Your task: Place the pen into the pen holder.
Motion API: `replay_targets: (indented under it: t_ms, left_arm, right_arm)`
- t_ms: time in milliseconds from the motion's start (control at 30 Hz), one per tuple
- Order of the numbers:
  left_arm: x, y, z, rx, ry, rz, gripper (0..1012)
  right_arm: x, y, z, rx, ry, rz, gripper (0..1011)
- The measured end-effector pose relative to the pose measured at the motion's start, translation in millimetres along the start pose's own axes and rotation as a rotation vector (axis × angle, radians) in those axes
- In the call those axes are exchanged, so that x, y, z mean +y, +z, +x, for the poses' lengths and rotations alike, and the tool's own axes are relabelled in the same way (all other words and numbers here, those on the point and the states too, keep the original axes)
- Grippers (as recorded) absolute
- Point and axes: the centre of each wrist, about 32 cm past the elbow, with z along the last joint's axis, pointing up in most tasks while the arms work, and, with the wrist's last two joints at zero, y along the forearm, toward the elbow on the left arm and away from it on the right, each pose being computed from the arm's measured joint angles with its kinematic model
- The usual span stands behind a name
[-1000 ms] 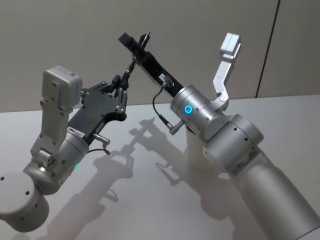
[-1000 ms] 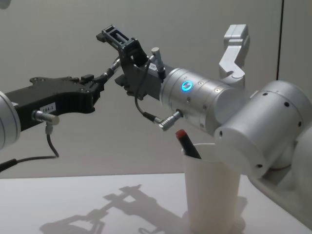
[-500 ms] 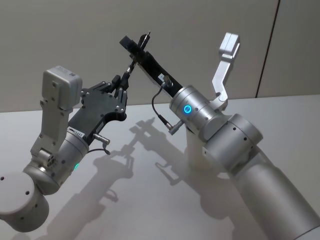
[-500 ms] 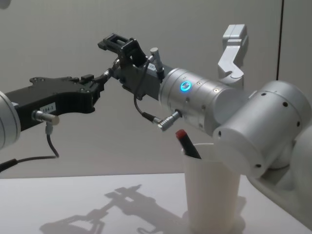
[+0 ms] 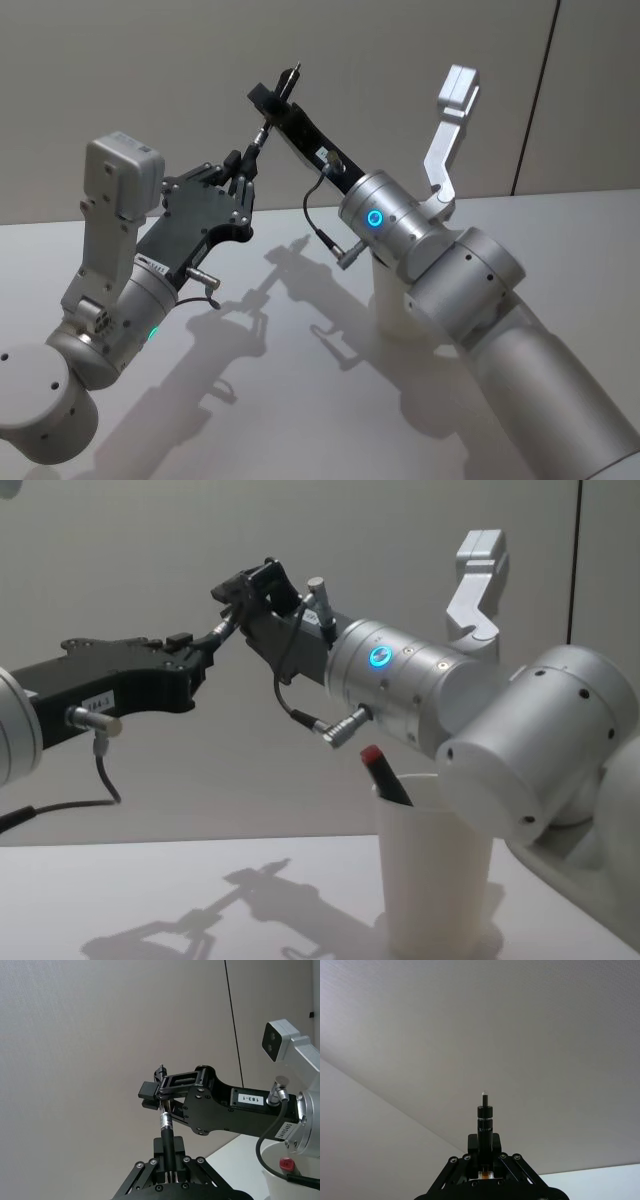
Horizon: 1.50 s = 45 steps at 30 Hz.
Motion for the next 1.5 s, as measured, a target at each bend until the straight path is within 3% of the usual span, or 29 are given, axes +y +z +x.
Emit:
replay_targets:
  t_ms: [533, 767, 1000, 1033, 1167, 1500]
  left_arm:
    - [0.0, 0.0, 0.0, 0.0, 0.0, 0.0, 143]
    - [0.0, 0.0, 0.0, 0.0, 0.0, 0.0, 394]
    - [0.0, 0.0, 0.0, 0.0, 0.0, 0.0, 574]
    - [0.0, 0.0, 0.0, 0.0, 0.0, 0.0, 654]
    - [0.0, 0.0, 0.0, 0.0, 0.0, 0.0, 768]
    - [0.0, 0.0, 0.1, 0.0, 0.0, 0.0, 1001]
  right_arm:
    - [-0.1, 0.1, 0.2, 0.0, -0.001, 0.0, 131]
    - [-0.1, 0.0, 0.2, 0.0, -0.001, 0.0, 131]
    - [-0.1, 0.7, -0.2, -0.004, -0.001, 0.003, 131]
    - [0.2, 2.1, -1.3, -0.009, 0.0, 0.008, 131]
    - [1.3, 9.1, -6.4, -0.035, 0.009, 0.034, 131]
    - [0.2, 31.7, -22.4, -0.126, 0.032, 0.117, 131]
